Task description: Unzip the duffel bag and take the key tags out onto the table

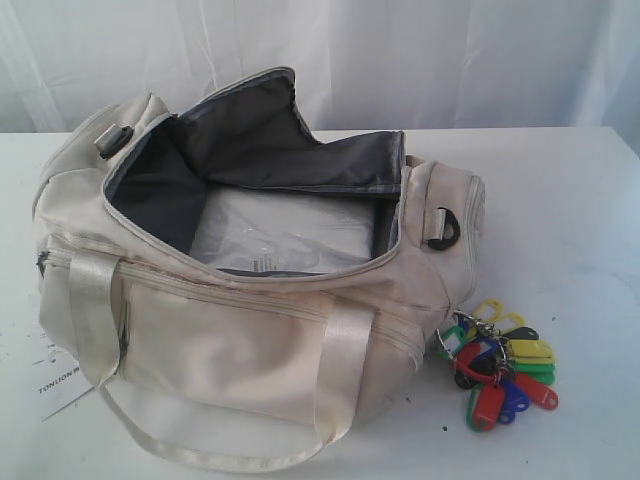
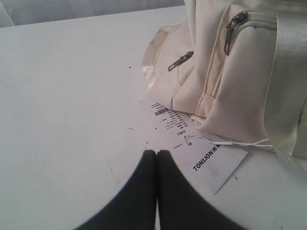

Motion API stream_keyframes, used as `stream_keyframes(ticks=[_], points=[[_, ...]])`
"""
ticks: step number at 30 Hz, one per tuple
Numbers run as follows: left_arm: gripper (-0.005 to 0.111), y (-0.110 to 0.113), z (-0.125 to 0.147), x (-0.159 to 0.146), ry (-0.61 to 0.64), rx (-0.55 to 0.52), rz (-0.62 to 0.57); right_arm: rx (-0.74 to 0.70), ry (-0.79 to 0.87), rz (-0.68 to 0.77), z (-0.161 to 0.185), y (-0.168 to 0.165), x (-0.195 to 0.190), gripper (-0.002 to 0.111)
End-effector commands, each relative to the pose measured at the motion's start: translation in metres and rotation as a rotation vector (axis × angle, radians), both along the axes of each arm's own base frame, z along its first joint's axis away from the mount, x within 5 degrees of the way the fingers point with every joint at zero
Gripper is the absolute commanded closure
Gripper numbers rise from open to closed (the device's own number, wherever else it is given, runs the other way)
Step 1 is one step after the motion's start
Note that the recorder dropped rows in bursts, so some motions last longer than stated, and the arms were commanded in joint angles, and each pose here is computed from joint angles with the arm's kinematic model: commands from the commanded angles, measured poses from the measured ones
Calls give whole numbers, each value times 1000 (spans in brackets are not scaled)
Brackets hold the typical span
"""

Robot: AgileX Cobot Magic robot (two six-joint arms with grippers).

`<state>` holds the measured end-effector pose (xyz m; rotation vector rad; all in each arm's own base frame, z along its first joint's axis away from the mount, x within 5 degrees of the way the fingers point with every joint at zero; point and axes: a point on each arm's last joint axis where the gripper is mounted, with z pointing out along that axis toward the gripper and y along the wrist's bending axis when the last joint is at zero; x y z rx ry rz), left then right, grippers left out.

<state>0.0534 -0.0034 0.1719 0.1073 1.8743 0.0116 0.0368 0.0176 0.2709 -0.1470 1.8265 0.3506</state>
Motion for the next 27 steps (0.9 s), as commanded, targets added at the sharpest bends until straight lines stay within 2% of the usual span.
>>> stream_keyframes(ticks=[1,16,25,27], points=[[107,0,0,0,-6,-6,4,5,-30,-62,-7,-2,4,108],[107,0,0,0,-6,-6,4,-9,37,-89,-35,-3,11,108],[107,0,0,0,-6,-6,4,-21,126,-109,-93,-3,19,108],[107,0,0,0,-6,-6,4,-4,78,-122,-92,-4,21,108]])
